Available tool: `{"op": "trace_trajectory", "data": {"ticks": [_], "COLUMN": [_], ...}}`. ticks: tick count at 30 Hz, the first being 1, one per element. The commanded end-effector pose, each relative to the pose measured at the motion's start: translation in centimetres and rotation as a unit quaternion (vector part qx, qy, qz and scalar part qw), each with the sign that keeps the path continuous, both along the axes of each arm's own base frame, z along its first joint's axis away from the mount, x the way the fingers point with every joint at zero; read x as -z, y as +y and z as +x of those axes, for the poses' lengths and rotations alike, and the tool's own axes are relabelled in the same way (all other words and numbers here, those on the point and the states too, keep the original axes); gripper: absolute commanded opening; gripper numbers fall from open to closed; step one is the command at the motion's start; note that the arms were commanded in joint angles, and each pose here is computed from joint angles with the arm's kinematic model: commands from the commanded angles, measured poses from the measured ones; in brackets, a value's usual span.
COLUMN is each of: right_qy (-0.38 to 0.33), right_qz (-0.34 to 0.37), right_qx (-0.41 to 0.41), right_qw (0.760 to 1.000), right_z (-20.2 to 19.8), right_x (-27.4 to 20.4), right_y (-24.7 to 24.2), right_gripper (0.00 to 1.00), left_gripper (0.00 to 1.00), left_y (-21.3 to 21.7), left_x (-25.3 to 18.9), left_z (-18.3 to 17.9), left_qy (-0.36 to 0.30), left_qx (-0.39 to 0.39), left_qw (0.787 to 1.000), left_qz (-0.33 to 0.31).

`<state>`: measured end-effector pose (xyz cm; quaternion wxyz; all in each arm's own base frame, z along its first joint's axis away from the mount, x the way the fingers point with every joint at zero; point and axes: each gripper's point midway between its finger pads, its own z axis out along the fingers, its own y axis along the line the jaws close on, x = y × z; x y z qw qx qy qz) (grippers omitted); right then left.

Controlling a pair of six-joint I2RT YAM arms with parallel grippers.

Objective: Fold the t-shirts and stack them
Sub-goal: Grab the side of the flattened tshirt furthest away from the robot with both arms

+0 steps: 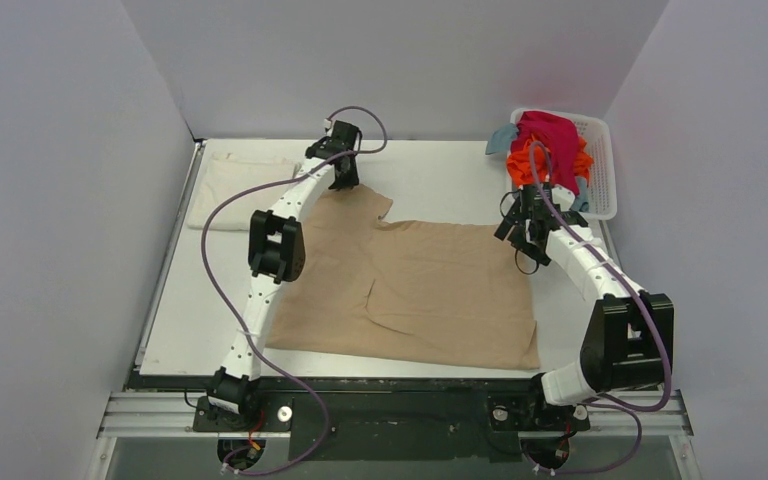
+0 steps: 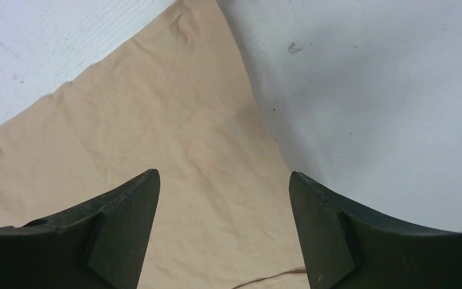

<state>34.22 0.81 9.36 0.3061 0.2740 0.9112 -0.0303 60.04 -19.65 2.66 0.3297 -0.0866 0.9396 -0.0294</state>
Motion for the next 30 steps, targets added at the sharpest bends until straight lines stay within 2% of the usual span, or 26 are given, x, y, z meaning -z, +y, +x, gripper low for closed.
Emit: {"op": "trace_trajectory", "data": {"ticks": [1,2,3,4,5,9,13,18,22,30], "right_qy": [-0.008,-0.009,-0.008,-0.008,-0.006,-0.002,0.005,0.001,-0.005,0.028], "right_qz": [0.006,0.006,0.008,0.008,0.009,-0.006,-0.040,-0.075,-0.105,-0.141], "right_qx": [0.007,0.007,0.010,0.011,0.012,0.021,0.029,0.029,0.047,0.100], "right_qw": [1.000,1.000,1.000,1.000,1.000,1.000,0.999,0.997,0.993,0.985], "right_z": [1.2,1.4,1.6,1.7,1.9,3.6,6.1,9.6,12.2,12.0], "right_x": [-0.5,-0.6,-0.5,-0.4,-0.2,0.0,0.5,1.2,1.4,3.9], "right_y": [0.0,0.1,0.1,0.1,0.1,-0.2,-0.8,-0.4,1.0,0.6], "right_gripper": [0.74,0.73,0.73,0.73,0.73,0.71,0.68,0.63,0.61,0.57], "left_gripper": [0.37,0.23,0.15,0.02,0.00,0.00,0.00,0.00,0.00,0.00], "left_y": [0.9,1.0,1.1,1.1,1.1,1.0,1.3,0.0,0.5,0.0], "left_x": [4.5,4.7,4.8,4.7,4.7,2.7,-3.1,-9.0,-10.9,-10.7], "left_z": [-5.6,-5.9,-6.0,-6.1,-6.1,-5.0,-3.9,-2.7,-3.4,-5.6], "left_qy": [0.111,0.117,0.120,0.121,0.123,0.096,0.022,-0.075,-0.107,-0.110], "left_qx": [0.020,0.022,0.026,0.027,0.032,0.038,0.027,0.043,0.041,0.090], "left_qw": [0.990,0.989,0.988,0.988,0.988,0.991,0.997,0.996,0.991,0.982], "left_qz": [0.089,0.092,0.094,0.095,0.093,0.081,0.069,-0.022,-0.068,-0.128]}}
